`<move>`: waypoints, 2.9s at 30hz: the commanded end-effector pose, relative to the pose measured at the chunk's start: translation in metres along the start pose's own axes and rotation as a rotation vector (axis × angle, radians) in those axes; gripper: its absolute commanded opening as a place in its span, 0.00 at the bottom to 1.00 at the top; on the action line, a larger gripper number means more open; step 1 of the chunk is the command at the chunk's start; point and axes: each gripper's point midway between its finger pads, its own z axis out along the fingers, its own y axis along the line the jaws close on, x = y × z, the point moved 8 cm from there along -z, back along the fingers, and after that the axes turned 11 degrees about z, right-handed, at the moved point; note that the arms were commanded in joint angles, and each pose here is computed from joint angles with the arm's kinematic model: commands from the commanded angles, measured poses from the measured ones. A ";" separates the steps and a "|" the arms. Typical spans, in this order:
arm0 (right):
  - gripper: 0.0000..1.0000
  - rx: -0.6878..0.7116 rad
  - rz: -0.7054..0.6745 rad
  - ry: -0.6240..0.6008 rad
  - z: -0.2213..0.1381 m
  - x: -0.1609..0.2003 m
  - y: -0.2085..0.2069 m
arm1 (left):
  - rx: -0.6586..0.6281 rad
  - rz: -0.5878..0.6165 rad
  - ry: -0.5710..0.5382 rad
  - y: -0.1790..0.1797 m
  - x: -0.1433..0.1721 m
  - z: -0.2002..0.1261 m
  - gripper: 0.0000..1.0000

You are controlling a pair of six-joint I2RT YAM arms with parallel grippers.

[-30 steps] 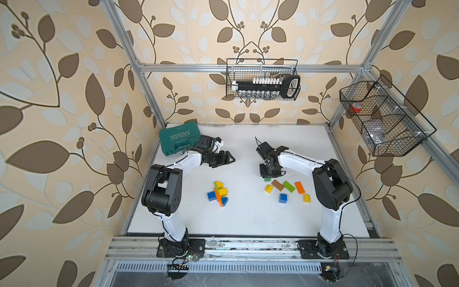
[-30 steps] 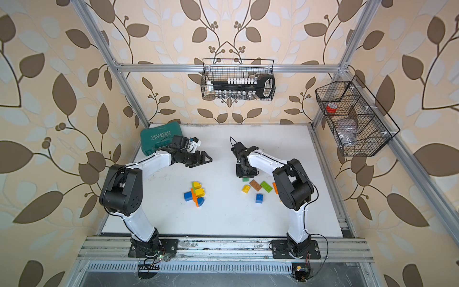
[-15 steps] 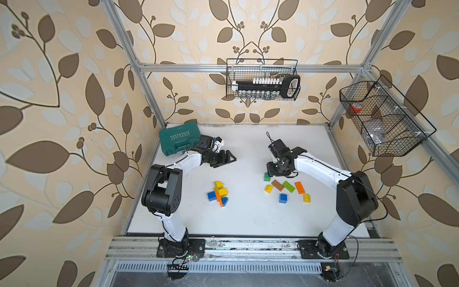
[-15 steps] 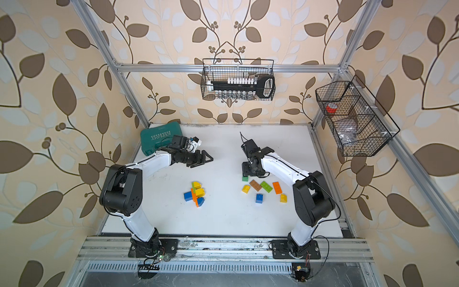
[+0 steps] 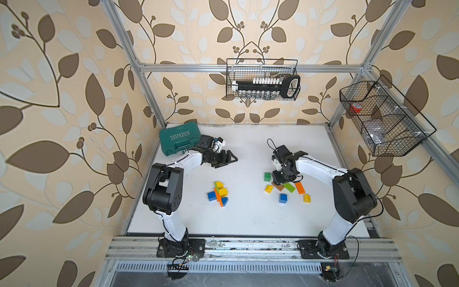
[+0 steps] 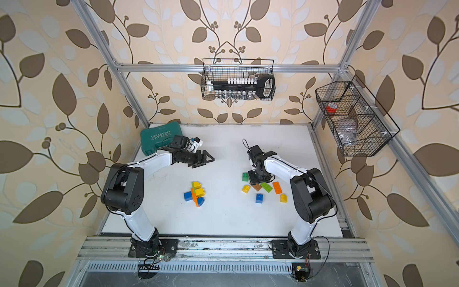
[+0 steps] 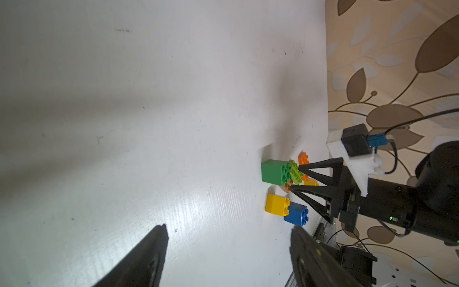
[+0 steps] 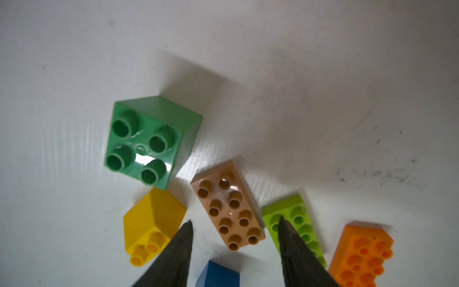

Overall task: Assemble a fork with lego
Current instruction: Pick up the lego brick from the center of the board, then assemble the lego brick with the lego brick.

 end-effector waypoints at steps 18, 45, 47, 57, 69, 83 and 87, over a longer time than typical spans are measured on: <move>0.38 0.108 -0.065 0.089 0.031 0.019 0.007 | 0.029 0.011 -0.010 -0.008 -0.009 0.001 0.79; 0.29 -0.153 -0.596 -0.079 -0.051 -0.025 0.034 | 0.038 0.001 -0.023 -0.006 -0.010 -0.007 0.78; 0.29 -0.135 -0.684 -0.066 -0.051 -0.033 0.037 | 0.037 -0.001 -0.023 -0.005 -0.010 -0.008 0.78; 0.27 -0.112 -0.902 0.033 -0.029 -0.050 0.038 | 0.034 -0.006 -0.028 -0.003 -0.011 -0.012 0.77; 0.27 -0.147 -1.000 0.075 -0.011 -0.042 0.036 | 0.048 -0.022 -0.018 0.002 -0.009 -0.008 0.75; 0.27 -0.180 -1.028 0.110 0.007 -0.040 0.044 | 0.052 -0.024 -0.023 0.003 -0.011 -0.011 0.74; 0.27 -0.180 -1.031 0.125 0.011 -0.036 0.044 | 0.056 -0.026 -0.022 0.003 -0.010 -0.011 0.74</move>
